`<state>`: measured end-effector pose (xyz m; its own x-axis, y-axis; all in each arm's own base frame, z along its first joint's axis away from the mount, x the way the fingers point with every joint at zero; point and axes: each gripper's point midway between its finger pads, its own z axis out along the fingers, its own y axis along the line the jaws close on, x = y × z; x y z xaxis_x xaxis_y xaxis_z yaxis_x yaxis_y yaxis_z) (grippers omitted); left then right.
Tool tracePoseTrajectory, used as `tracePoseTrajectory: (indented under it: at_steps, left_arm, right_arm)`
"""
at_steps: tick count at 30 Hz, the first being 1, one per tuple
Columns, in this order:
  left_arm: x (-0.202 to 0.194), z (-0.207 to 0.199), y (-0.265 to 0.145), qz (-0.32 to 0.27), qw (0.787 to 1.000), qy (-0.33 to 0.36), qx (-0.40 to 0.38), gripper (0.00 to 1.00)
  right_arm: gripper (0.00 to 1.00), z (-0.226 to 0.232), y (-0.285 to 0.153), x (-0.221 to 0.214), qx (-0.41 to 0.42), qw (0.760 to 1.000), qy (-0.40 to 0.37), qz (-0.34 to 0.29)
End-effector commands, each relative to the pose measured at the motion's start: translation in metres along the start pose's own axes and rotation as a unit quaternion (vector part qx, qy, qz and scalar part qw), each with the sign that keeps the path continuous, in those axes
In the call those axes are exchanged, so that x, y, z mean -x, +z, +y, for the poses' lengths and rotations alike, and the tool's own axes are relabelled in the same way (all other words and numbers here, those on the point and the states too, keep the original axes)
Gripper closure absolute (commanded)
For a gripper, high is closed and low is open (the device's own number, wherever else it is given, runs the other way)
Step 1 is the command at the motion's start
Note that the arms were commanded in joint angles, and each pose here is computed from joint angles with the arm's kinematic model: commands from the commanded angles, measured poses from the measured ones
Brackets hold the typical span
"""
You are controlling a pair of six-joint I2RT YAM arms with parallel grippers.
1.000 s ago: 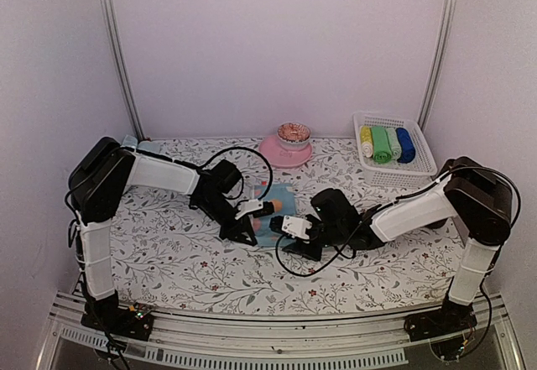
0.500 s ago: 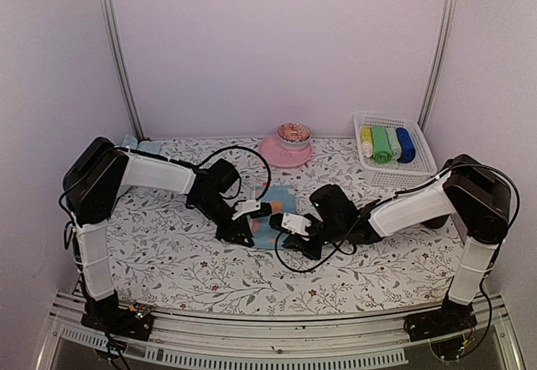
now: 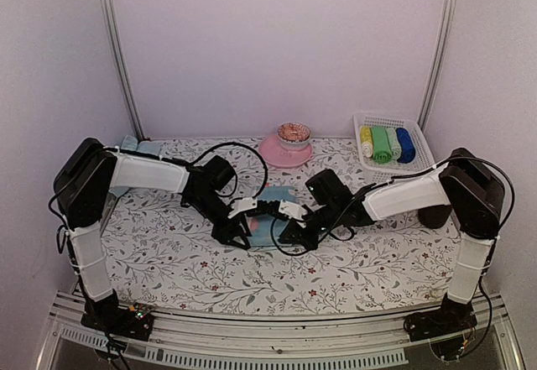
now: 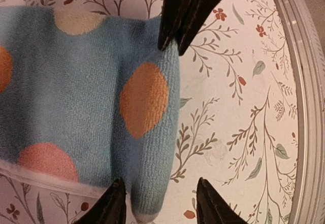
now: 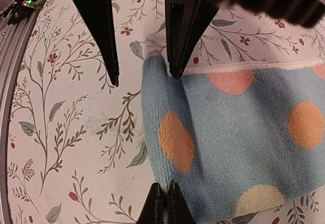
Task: Roll the towels
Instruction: Roll the towel at the center of the board.
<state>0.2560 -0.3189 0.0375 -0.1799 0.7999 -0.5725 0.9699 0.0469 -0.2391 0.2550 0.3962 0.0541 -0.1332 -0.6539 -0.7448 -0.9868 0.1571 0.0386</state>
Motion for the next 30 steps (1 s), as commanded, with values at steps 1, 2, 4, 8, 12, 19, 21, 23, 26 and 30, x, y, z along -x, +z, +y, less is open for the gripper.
tracePoseTrajectory:
  at_steps: [1, 2, 4, 8, 12, 19, 21, 23, 26, 30]
  left_arm:
    - [-0.004, 0.003, 0.0, -0.003, 1.0, -0.015, -0.001, 0.55]
    - [-0.003, 0.003, 0.001, -0.004, 1.0, -0.017, -0.001, 0.56]
    - [-0.002, 0.006, 0.002, -0.004, 1.0, -0.021, 0.002, 0.57]
    - [-0.004, 0.016, 0.004, -0.001, 0.999, -0.031, 0.019, 0.66]
    - [-0.003, 0.022, 0.003, 0.001, 0.999, -0.036, 0.036, 0.79]
    - [-0.004, 0.03, 0.004, 0.002, 0.998, -0.041, 0.056, 0.93]
    - [-0.015, 0.033, 0.014, 0.016, 0.997, -0.052, 0.051, 0.95]
    - [-0.016, 0.034, 0.015, 0.017, 0.997, -0.053, 0.054, 0.96]
    - [-0.019, 0.038, 0.015, 0.022, 0.996, -0.057, 0.064, 0.97]
    - [-0.022, 0.044, 0.016, 0.028, 0.995, -0.059, 0.077, 0.96]
  right_arm:
    - [0.98, 0.006, 0.007, -0.014, 0.036, 0.998, 0.037, 0.025]
    - [0.98, 0.005, 0.008, -0.015, 0.037, 0.998, 0.04, 0.027]
    - [0.98, 0.004, 0.008, -0.017, 0.04, 0.998, 0.047, 0.028]
    - [0.98, -0.002, 0.007, -0.019, 0.038, 0.997, 0.059, 0.03]
    - [0.98, -0.006, 0.008, -0.02, 0.034, 0.997, 0.067, 0.031]
    - [0.98, -0.02, 0.009, -0.021, 0.021, 0.995, 0.087, 0.032]
    - [0.98, -0.026, 0.01, -0.023, 0.013, 0.995, 0.092, 0.035]
    - [0.98, -0.031, 0.01, -0.024, 0.009, 0.994, 0.1, 0.036]
    - [0.98, -0.038, 0.01, -0.026, 0.003, 0.993, 0.11, 0.039]
    - [0.98, -0.042, 0.012, -0.031, -0.001, 0.992, 0.119, 0.045]
